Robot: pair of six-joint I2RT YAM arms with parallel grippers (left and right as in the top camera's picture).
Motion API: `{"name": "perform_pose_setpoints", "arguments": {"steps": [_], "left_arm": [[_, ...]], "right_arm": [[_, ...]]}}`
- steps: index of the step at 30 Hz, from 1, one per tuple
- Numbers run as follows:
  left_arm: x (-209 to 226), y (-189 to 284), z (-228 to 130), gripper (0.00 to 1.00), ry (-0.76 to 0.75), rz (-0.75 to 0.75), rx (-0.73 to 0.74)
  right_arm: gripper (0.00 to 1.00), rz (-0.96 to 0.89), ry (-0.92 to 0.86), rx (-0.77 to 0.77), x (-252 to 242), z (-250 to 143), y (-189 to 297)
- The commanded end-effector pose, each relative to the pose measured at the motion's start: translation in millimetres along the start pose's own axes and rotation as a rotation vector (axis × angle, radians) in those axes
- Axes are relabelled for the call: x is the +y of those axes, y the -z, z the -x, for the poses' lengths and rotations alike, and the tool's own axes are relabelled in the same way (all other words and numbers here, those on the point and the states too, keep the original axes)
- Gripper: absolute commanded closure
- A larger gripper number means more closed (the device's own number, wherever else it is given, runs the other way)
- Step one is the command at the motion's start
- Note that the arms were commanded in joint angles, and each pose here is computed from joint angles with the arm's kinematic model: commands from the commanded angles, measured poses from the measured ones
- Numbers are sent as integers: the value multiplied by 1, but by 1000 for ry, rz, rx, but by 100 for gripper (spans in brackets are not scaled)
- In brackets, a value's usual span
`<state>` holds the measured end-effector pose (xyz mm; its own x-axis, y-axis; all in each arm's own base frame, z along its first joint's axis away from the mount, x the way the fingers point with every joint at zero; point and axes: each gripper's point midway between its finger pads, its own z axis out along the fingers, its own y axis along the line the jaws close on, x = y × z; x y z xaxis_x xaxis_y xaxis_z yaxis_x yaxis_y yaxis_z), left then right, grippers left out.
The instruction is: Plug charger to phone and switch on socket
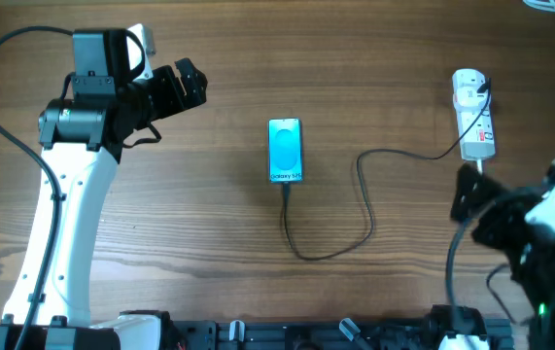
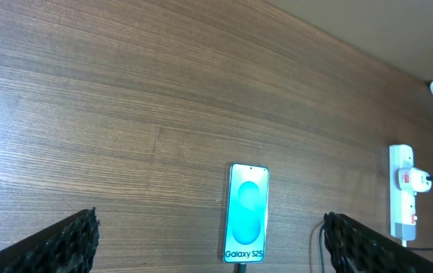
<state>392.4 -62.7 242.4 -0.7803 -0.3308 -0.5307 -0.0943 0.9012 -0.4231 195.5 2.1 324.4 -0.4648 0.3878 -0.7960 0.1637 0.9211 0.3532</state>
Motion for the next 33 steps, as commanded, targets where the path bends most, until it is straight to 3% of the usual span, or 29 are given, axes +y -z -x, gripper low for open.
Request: {"name": "perform_pose_setpoints", "arguments": {"steps": [1, 7, 12, 18, 33], "left_arm": [[2, 1, 2, 0, -1, 8, -8], [2, 1, 2, 0, -1, 8, -8], [2, 1, 2, 0, -1, 8, -8], [2, 1, 2, 0, -1, 8, -8], [2, 1, 2, 0, -1, 8, -8]], "right_arm": [[0, 26, 110, -82, 5, 2, 23], [0, 39, 130, -137, 1, -8, 44], [0, 48, 129, -92, -13, -48, 9], [0, 202, 176, -235, -3, -71, -23], [0, 272, 183, -421, -4, -78, -74]]}}
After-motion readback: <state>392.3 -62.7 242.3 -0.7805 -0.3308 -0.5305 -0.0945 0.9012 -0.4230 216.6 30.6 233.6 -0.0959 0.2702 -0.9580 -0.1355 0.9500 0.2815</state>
